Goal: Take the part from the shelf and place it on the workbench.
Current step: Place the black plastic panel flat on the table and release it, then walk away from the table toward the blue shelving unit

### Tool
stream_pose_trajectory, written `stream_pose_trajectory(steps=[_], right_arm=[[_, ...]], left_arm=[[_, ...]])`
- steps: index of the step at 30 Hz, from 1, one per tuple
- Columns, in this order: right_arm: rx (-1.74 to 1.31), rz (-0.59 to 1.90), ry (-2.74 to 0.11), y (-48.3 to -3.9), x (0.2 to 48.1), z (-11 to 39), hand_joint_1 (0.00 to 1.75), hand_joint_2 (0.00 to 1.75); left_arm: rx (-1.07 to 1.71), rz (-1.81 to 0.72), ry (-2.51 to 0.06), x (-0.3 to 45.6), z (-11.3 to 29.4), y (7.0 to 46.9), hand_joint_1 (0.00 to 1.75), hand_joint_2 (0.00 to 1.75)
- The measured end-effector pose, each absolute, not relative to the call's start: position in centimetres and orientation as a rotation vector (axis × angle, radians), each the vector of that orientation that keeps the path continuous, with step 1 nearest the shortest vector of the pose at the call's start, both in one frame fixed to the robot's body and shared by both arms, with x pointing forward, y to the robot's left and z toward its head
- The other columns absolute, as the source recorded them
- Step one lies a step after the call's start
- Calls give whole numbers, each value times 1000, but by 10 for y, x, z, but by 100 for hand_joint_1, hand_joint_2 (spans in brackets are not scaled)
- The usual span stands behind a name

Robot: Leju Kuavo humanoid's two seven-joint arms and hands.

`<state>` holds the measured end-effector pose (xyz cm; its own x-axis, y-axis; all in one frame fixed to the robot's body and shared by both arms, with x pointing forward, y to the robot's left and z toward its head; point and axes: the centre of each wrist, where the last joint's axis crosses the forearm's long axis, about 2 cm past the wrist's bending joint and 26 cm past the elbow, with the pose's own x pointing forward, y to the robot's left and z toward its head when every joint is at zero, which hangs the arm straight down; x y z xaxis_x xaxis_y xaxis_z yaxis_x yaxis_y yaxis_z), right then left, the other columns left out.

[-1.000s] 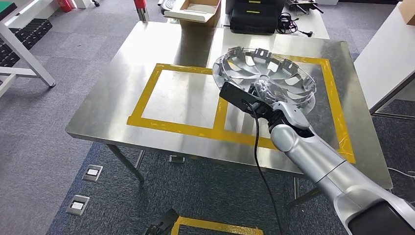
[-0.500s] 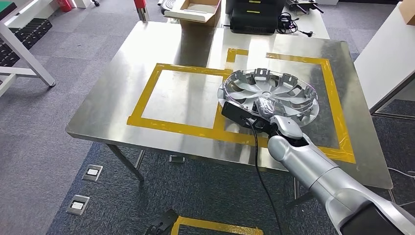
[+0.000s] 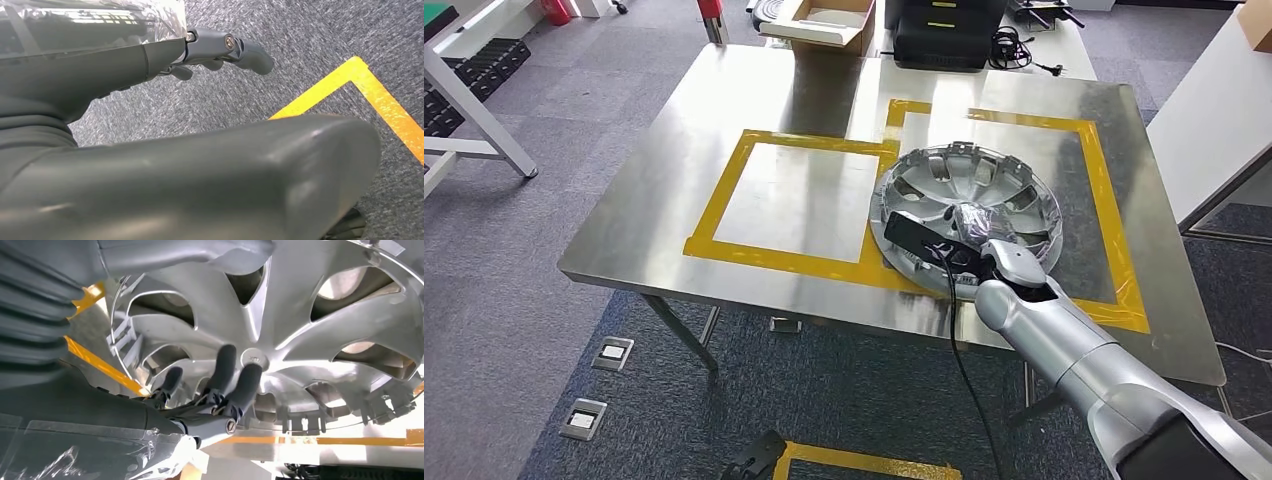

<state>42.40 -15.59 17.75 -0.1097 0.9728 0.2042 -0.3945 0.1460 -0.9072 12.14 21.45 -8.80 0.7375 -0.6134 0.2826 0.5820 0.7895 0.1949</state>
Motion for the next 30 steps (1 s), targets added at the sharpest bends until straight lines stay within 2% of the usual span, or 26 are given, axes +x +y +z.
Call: stream_pose_trajectory(steps=[22, 26, 30], right_arm=[[-713, 1299, -1145, -158, 426, 180, 0, 0], [-604, 1194, -1272, -152, 426, 192, 0, 0], [-285, 928, -1467, -146, 418, 212, 0, 0]], left_arm=[[83, -639, -337, 120, -89, 215, 0, 0], [78, -634, -333, 115, -90, 216, 0, 0], [59, -607, -328, 103, -93, 216, 0, 0]])
